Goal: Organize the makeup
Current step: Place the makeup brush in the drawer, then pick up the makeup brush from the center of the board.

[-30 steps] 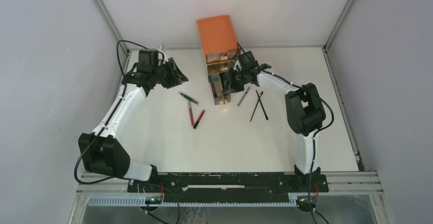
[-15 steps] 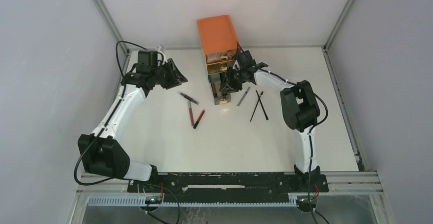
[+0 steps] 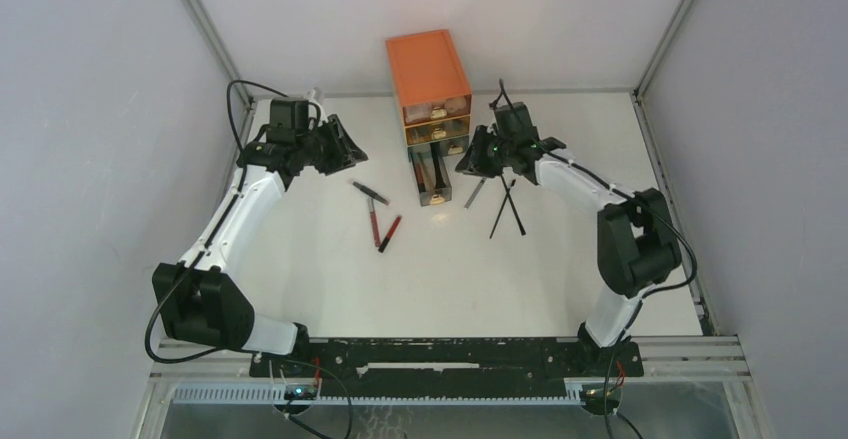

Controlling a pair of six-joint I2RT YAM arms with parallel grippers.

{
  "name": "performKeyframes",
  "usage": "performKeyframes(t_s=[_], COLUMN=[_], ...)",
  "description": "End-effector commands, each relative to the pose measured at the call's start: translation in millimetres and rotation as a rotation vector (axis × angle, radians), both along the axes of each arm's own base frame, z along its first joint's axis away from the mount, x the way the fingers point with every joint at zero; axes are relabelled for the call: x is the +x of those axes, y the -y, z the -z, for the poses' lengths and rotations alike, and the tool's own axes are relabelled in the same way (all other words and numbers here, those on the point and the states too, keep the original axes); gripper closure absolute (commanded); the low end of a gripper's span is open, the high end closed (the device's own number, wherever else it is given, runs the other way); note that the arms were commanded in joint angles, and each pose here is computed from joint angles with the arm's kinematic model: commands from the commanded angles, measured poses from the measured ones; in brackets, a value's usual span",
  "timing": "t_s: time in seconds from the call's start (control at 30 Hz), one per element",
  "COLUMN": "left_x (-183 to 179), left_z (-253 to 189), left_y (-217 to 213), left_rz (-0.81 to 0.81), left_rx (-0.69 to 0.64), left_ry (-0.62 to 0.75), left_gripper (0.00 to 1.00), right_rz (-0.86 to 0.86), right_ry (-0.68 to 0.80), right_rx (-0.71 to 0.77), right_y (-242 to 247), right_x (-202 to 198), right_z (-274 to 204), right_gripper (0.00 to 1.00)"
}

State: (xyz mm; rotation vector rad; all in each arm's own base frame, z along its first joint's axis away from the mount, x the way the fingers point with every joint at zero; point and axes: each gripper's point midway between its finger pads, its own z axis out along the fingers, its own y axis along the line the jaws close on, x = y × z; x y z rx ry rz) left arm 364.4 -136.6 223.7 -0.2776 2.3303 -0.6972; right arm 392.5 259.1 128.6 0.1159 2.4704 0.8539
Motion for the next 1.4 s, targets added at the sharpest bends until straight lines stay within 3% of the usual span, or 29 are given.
performKeyframes(t_s=[0.0, 0.3, 0.43, 0.67, 1.17, 1.37], left_x=[0.2, -2.8, -1.6, 0.6, -2.4, -4.3], left_z=[-8.6, -11.6, -11.3, -7.2, -2.4, -2.5], left_y=[-2.1, -4.7, -4.6, -2.3, -3.9, -6.0], left_rz=[0.006, 0.007, 0.007, 0.015, 0.017, 0.013], left_rx=[-0.004, 0.009, 0.01, 0.004, 0.016, 0.025], left_ry=[0.046, 0.059, 0.062, 0.051, 0.044, 0.047], left_gripper=[0.59, 0.59, 0.58, 0.58, 0.59, 0.58], right_rz=[0.036, 0.173, 0.187, 0.24, 0.256, 0.259], right_ry=[0.119, 0.039, -0.02, -0.104, -0.195, -0.187], right_rx=[-0.053, -0.442, -0.415, -0.32, -0.396, -0.469], right_y=[19.5, 119.2, 133.3, 110.3, 103.6, 102.5], right_x=[8.3, 0.5, -10.0, -16.0, -9.1, -3.0], right_z=[-20.0, 37.5, 51.4, 63.0, 109.6, 112.5], right_gripper=[0.69, 0.55, 0.52, 0.6, 0.62, 0.82])
